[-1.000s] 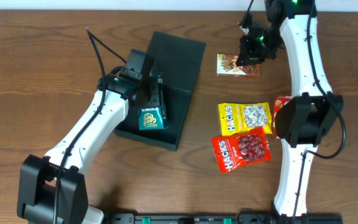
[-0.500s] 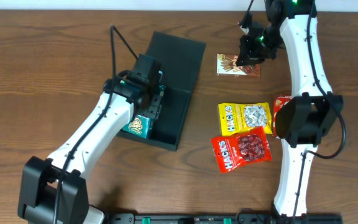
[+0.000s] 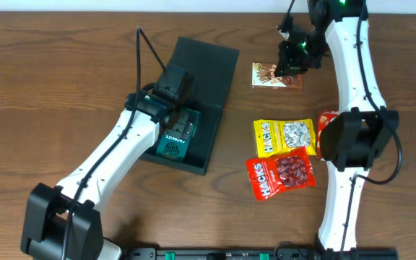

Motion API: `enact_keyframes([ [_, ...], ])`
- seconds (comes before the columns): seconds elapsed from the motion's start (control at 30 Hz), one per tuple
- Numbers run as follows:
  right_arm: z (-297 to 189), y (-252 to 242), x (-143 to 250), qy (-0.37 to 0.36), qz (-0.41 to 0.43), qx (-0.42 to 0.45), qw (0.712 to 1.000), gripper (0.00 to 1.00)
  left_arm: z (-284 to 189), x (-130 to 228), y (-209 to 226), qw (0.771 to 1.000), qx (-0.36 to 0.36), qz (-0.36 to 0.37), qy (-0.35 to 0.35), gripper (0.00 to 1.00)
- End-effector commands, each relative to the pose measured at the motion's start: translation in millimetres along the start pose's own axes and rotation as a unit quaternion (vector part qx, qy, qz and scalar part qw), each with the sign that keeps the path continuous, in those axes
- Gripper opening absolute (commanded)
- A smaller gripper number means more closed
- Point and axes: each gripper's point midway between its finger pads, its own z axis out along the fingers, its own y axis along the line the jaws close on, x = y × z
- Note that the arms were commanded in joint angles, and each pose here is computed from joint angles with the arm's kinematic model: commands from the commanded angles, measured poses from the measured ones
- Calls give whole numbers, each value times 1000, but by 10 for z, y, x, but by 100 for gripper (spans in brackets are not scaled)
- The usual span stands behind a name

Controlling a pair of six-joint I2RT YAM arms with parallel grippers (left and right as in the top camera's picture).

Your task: Pack container

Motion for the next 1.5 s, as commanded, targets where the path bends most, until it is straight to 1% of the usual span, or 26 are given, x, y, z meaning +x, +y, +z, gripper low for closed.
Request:
enact_keyframes([
  [0.0, -51, 49, 16, -4, -11, -2, 1000, 2, -165, -146, 311, 996, -45, -70, -31, 95],
  [0.13, 113, 109, 106, 23, -8, -15, 1000, 1, -144, -117, 665, 987, -53, -150, -28, 95],
  [0.27, 344, 292, 242, 60, -18, -26, 998, 2, -94, 25, 936, 978, -30, -204, -3, 100],
  [0.33, 461, 411, 316, 79, -29, -28, 996, 2, -76, 117, 1030, 974, -22, -224, 13, 100],
  [0.37, 568, 519, 404, 99, -38, -28, 994, 1, -55, 216, 1122, 970, -21, -240, 27, 92],
  [0.47, 787, 699, 611, 142, -52, -28, 988, 2, 2, 409, 1163, 960, 15, -274, 57, 86],
  [0.57, 964, 792, 788, 175, -59, -28, 982, 2, 83, 574, 1103, 948, 59, -301, 81, 83],
  [0.6, 1027, 841, 848, 185, -62, -31, 980, 2, 122, 635, 1079, 944, 68, -309, 89, 80],
  [0.63, 1081, 881, 889, 192, -65, -35, 979, 1, 181, 712, 1053, 940, 71, -319, 97, 76],
  [0.7, 1150, 937, 941, 199, -73, -35, 977, 1, 278, 820, 989, 935, 75, -328, 108, 61],
  [0.73, 1174, 958, 950, 200, -76, -35, 976, 2, 317, 844, 942, 935, 84, -328, 109, 47],
  [0.77, 1188, 977, 955, 200, -79, -35, 976, 2, 349, 862, 902, 932, 92, -332, 109, 40],
  [0.87, 1212, 1021, 953, 198, -86, -35, 976, 1, 424, 895, 831, 925, 105, -348, 109, 18],
  [0.9, 1216, 1033, 950, 197, -87, -37, 976, 2, 444, 908, 821, 924, 106, -352, 109, 14],
  [0.93, 1220, 1044, 945, 196, -87, -40, 976, 2, 461, 925, 813, 922, 106, -355, 110, 6],
  [1.03, 1245, 1062, 886, 183, -94, -43, 978, 2, 504, 961, 748, 917, 118, -364, 113, 6],
  [1.17, 1266, 1097, 826, 170, -99, -52, 979, 1, 514, 915, 650, 913, 147, -365, 106, 6],
  [1.47, 1308, 1110, 697, 143, -113, -54, 982, 2, 495, 829, 408, 922, 165, -335, 103, 6],
])
